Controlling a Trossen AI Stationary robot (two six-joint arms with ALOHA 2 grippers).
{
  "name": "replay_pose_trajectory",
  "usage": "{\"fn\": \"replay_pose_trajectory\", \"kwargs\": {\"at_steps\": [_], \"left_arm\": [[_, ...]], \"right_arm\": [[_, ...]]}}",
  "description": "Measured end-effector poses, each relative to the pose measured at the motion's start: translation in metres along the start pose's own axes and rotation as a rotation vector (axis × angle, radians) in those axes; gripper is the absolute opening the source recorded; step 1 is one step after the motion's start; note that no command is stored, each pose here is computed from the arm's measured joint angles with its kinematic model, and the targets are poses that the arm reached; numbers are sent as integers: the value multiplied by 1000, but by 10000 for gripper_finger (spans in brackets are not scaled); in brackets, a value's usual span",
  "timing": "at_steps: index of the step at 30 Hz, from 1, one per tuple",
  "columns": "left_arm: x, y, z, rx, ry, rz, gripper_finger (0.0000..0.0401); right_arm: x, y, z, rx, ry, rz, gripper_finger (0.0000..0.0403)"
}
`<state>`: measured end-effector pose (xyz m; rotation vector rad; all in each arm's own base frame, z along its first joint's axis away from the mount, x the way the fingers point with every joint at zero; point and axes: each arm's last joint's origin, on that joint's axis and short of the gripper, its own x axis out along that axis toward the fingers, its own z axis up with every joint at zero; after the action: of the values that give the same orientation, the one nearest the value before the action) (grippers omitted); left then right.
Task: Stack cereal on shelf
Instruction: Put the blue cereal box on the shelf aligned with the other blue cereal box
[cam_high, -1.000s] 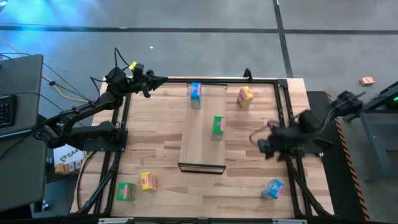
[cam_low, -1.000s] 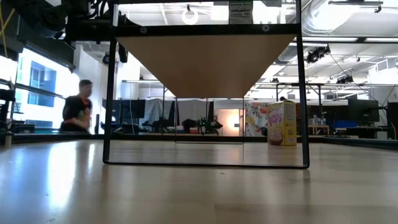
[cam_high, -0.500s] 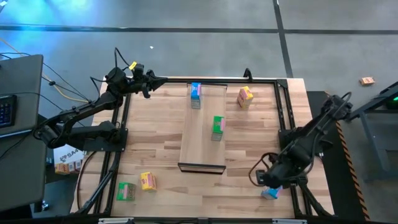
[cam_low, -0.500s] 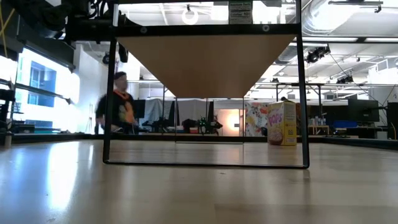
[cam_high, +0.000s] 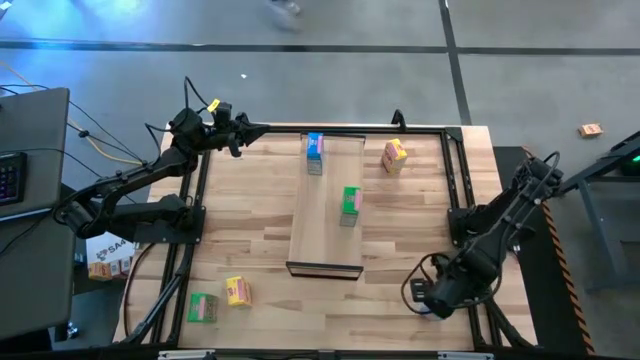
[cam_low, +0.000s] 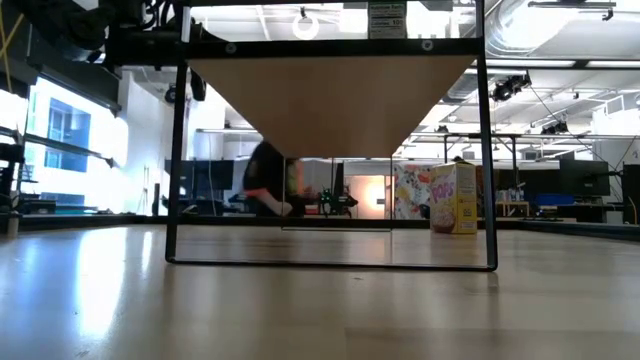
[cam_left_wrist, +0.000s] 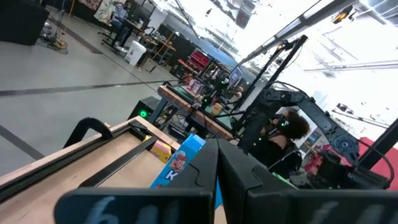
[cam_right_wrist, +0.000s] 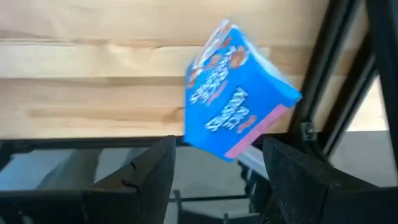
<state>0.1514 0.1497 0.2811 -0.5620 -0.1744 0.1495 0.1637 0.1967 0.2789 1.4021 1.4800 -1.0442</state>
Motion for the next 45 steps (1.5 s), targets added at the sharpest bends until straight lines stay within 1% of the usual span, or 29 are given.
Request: {"fn": "replay_pose_trajectory", "kwargs": {"at_steps": [3,5,9,11,13,15,18,23,24,25,33,40,45], "left_arm": [[0,0,0,-2,0,0,0],[0,0,0,-2,0,0,0],[0,0,0,-3,-2,1,0],[0,0,0,-8,-3,3,0],[0,0,0,-26,-4,5,0],[0,0,0,-31,-6,6,0],[0,0,0,-32,-6,7,0],[0,0,0,-44,-6,7,0],[0,0,0,-53,-6,7,0],[0,0,0,-58,-6,7,0],[0,0,0,-57,-6,7,0],[0,0,0,-57,-5,7,0],[0,0,0,-57,-5,7,0]], "right_arm": [[2,-6,-3,-18,-20,-25,225],[4,-10,-6,-66,-51,1,225],[-1,-18,-16,-222,-144,112,225],[-7,-21,-19,-298,-176,131,225],[-18,-23,-23,-407,-193,142,225],[-31,-23,-27,-559,-192,150,225],[-45,-21,-34,-859,-162,153,225],[-44,-21,-41,-1501,-146,113,225],[-43,-22,-41,-1592,-139,104,225],[-41,-22,-40,-1655,-136,86,225],[-15,-30,-26,-1960,-140,-101,225],[8,-30,-17,-2059,-143,-155,225],[17,-28,-16,-2089,-154,-130,225]]}}
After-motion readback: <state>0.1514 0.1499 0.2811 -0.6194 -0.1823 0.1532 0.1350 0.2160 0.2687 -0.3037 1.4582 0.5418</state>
